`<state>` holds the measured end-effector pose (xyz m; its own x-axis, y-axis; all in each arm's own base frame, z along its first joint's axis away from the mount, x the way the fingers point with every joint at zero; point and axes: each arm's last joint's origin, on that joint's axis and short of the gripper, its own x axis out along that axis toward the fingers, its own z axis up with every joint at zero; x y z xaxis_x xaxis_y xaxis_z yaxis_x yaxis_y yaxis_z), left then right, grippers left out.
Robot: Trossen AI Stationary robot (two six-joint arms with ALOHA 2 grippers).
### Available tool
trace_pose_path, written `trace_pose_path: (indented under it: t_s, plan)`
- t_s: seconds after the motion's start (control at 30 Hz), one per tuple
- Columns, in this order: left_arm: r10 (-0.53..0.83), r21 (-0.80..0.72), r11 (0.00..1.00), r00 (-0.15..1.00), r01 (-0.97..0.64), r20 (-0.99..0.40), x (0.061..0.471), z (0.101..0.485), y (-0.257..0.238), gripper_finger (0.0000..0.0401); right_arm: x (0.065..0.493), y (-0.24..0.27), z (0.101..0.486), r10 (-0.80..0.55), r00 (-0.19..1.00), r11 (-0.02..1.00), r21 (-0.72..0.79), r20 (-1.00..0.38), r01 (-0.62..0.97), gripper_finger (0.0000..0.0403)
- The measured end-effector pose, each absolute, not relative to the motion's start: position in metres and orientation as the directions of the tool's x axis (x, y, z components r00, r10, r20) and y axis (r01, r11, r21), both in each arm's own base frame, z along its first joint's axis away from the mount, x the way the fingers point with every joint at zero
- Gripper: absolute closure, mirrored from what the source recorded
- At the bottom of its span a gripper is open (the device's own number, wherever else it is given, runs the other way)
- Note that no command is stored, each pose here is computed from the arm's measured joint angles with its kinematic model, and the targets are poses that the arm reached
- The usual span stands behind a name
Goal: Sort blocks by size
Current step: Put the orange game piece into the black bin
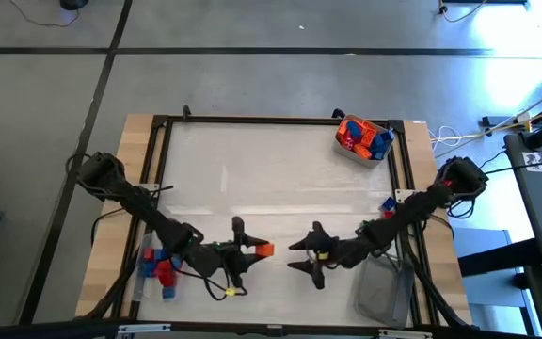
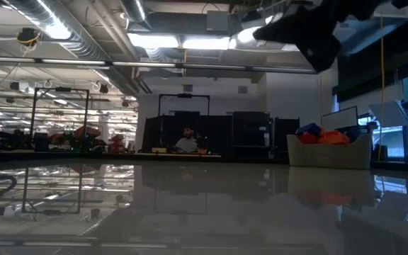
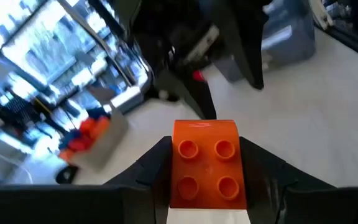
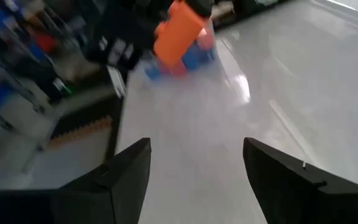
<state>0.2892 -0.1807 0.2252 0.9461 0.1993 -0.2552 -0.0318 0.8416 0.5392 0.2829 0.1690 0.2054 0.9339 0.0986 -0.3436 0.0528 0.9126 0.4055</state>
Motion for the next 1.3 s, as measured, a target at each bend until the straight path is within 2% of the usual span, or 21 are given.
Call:
trace_pose_path:
  t_s: [0.3, 0.83, 1.0, 1.3]
  plan:
    - [0.197, 0.603, 0.797, 0.959, -0.036, -0.203, 0.293, 0.232, -0.179, 0.0265, 0.298, 0.154, 0.221, 0.120, 0.985, 0.842, 0.538, -0.123, -0.035, 0.0151]
    - [0.206, 0.600, 0.799, 0.956, -0.041, -0.209, 0.309, 0.232, -0.154, 0.0265, 0.308, 0.136, 0.226, 0.061, 0.995, 0.817, 0.576, -0.082, -0.003, 0.0151]
    - [0.130, 0.564, 0.826, 0.972, 0.003, -0.195, 0.318, 0.235, -0.142, 0.0265, 0.310, 0.132, 0.226, 0.029, 0.996, 0.819, 0.574, -0.082, 0.023, 0.0151]
    - [0.133, 0.581, 0.814, 0.976, -0.008, -0.173, 0.326, 0.237, -0.128, 0.0265, 0.311, 0.129, 0.226, -0.005, 0.997, 0.817, 0.574, -0.082, 0.051, 0.0151]
